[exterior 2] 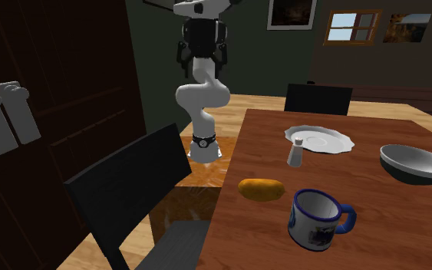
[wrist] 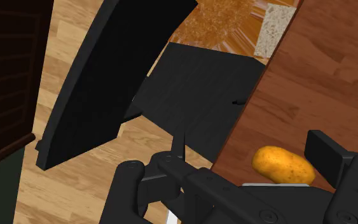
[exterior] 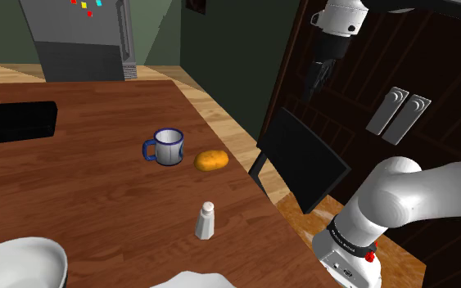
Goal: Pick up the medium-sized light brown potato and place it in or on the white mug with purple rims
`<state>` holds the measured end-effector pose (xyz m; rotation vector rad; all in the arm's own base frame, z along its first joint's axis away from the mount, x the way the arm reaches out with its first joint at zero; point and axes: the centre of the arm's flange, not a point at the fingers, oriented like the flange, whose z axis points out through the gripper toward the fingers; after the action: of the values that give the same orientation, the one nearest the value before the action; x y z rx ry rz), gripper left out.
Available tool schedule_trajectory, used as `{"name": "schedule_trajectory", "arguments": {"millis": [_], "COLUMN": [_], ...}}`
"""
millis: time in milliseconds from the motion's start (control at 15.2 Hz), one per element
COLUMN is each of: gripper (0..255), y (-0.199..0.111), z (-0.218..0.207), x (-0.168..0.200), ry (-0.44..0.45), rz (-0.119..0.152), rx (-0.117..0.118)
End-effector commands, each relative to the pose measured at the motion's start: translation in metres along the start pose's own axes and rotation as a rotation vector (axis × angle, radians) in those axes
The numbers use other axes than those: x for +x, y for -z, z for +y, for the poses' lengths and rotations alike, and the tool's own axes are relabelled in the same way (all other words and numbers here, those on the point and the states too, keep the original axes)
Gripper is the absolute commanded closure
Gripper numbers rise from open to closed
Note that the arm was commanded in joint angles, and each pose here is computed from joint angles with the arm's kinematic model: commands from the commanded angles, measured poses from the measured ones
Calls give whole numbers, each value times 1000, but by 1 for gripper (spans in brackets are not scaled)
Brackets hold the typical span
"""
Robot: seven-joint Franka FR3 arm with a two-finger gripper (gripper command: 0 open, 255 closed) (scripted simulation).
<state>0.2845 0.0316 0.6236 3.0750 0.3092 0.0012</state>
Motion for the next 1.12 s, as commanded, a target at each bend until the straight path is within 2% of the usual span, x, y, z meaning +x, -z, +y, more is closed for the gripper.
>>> {"name": "schedule_trajectory", "arguments": {"millis": [0,528,1056], "gripper": [0,0,0], "y": [0,-77,-160], "z": [0,33,27], "x": [0,82,165], "ry": [0,310,620], "rz": [0,-33,-66], "rx": [0,161,323]}}
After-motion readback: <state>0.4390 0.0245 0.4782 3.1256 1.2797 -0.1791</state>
